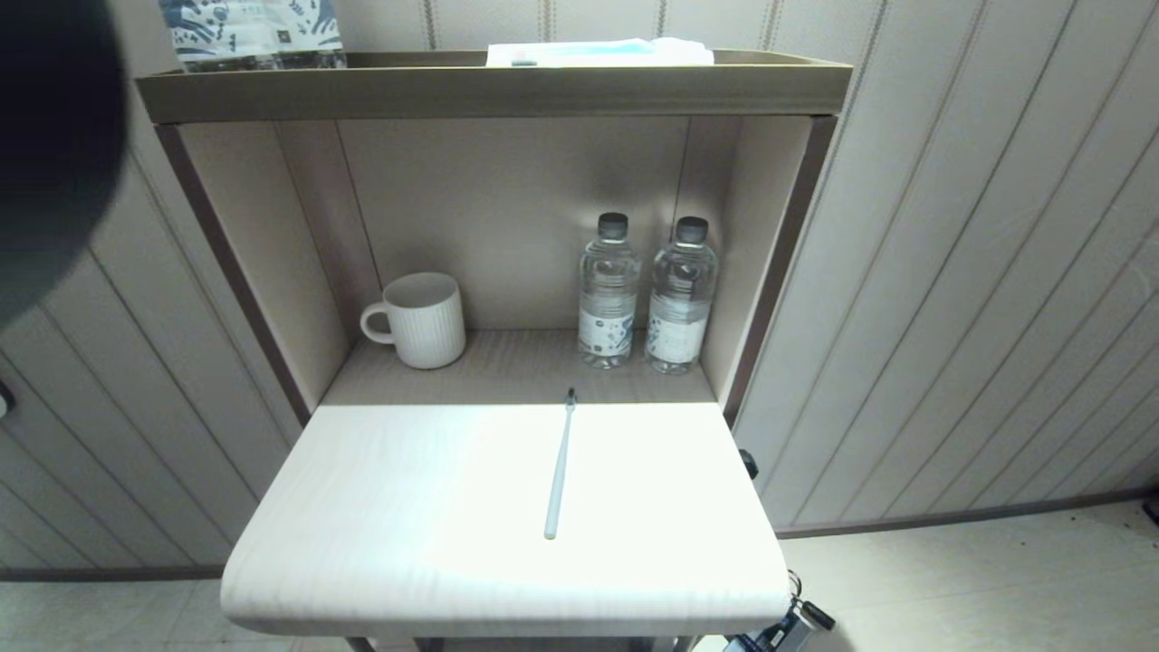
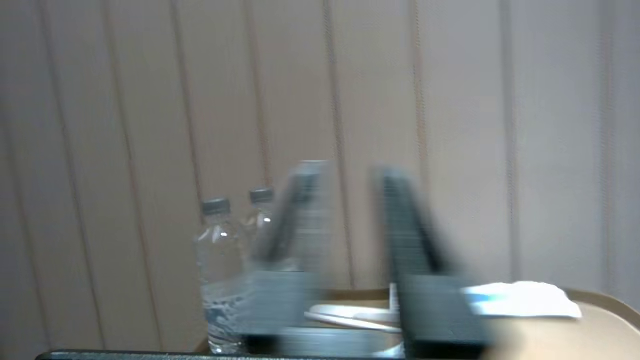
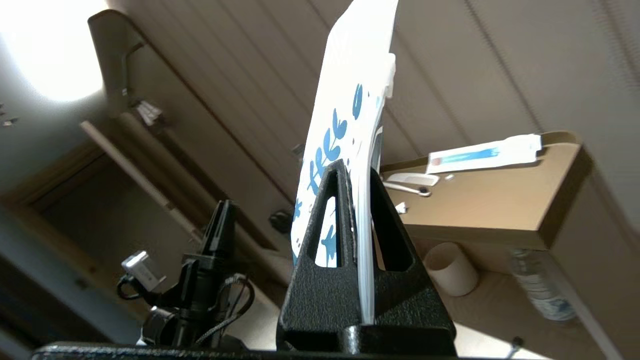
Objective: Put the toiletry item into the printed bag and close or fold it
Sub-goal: Open the storage bag
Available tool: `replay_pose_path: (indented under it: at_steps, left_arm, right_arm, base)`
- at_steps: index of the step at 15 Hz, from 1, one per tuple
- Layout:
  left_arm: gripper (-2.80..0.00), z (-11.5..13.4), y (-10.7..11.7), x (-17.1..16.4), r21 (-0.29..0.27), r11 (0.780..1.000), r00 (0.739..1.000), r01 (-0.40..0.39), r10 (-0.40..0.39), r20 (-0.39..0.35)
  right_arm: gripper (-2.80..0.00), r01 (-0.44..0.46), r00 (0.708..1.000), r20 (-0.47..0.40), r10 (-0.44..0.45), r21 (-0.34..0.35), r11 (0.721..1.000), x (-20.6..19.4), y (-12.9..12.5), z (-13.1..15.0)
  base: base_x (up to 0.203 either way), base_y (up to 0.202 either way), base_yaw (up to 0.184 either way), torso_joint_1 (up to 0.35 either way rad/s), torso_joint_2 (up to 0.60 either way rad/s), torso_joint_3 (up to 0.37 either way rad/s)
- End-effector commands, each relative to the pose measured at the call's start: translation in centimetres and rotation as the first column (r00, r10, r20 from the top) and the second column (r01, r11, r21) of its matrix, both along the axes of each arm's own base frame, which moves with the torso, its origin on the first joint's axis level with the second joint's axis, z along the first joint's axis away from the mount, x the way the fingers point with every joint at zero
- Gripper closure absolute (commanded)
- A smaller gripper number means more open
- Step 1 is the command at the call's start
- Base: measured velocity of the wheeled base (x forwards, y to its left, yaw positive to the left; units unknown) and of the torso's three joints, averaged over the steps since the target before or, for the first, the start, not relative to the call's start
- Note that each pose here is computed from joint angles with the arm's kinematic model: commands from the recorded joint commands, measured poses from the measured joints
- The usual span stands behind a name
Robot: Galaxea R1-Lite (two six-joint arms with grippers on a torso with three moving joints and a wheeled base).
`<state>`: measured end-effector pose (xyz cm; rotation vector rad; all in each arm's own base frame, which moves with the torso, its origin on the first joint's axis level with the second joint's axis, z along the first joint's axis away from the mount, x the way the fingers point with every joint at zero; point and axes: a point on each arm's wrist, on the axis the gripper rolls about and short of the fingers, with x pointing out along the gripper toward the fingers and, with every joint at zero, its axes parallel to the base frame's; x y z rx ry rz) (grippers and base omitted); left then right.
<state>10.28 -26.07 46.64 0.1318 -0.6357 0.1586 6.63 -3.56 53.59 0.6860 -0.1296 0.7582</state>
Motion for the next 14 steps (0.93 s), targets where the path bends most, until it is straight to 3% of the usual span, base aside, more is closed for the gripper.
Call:
replay_pose_path:
  at_steps: [1, 4, 6, 9, 10, 12, 14]
  left_arm:
    - [0.00, -2.1, -1.9, 3.7, 0.023, 0.998, 0.999, -0.052, 0.052, -0.016]
    - [0.00, -2.8, -1.5, 7.1, -0.009, 0.997, 0.997, -0.070, 0.070, -0.023]
    - [0.00, -2.9, -1.4, 7.4, -0.026, 0.998, 0.998, -0.061, 0.060, -0.026]
    - [0.00, -3.1, -1.5, 7.8, -0.031, 0.997, 0.997, -0.068, 0.067, -0.030]
    - [0.00, -3.0, -1.3, 8.0, -0.036, 0.997, 0.997, -0.073, 0.072, -0.029]
    - [0.00, -2.8, -0.9, 8.0, -0.042, 0.996, 0.997, -0.077, 0.076, -0.026]
    - [0.00, -2.7, -0.8, 7.9, -0.041, 0.996, 0.997, -0.077, 0.076, -0.027]
  right_arm:
    - [0.00, 0.081, 0.997, -0.010, -0.081, -0.020, 0.996, -0.8, 0.0, 0.0]
    - [0.00, 0.273, 0.962, -0.002, -0.274, -0.077, 0.959, -2.3, 0.2, 0.1]
    - [0.00, 0.429, 0.903, 0.050, -0.426, -0.137, 0.893, -3.7, 1.7, 0.3]
    - [0.00, 0.622, 0.783, 0.131, -0.608, -0.208, 0.755, -4.8, 6.0, 0.3]
    - [0.00, 0.630, 0.776, 0.133, -0.616, -0.216, 0.746, -4.9, 7.2, 0.2]
    - [0.00, 0.579, 0.813, 0.087, -0.575, -0.213, 0.787, -5.0, 7.1, 0.1]
    - [0.00, 0.400, 0.913, 0.010, -0.407, -0.216, 0.891, -5.5, 6.9, 0.0]
  base:
    - [0.000, 0.000, 0.000, 0.000, 0.00, 0.000]
    - [0.000, 0.000, 0.000, 0.000, 0.00, 0.000]
    - [0.000, 0.000, 0.000, 0.000, 0.00, 0.000]
    - [0.000, 0.000, 0.000, 0.000, 0.00, 0.000]
    - [0.000, 0.000, 0.000, 0.000, 0.00, 0.000]
    - [0.000, 0.000, 0.000, 0.000, 0.00, 0.000]
    - [0.000, 0.000, 0.000, 0.000, 0.00, 0.000]
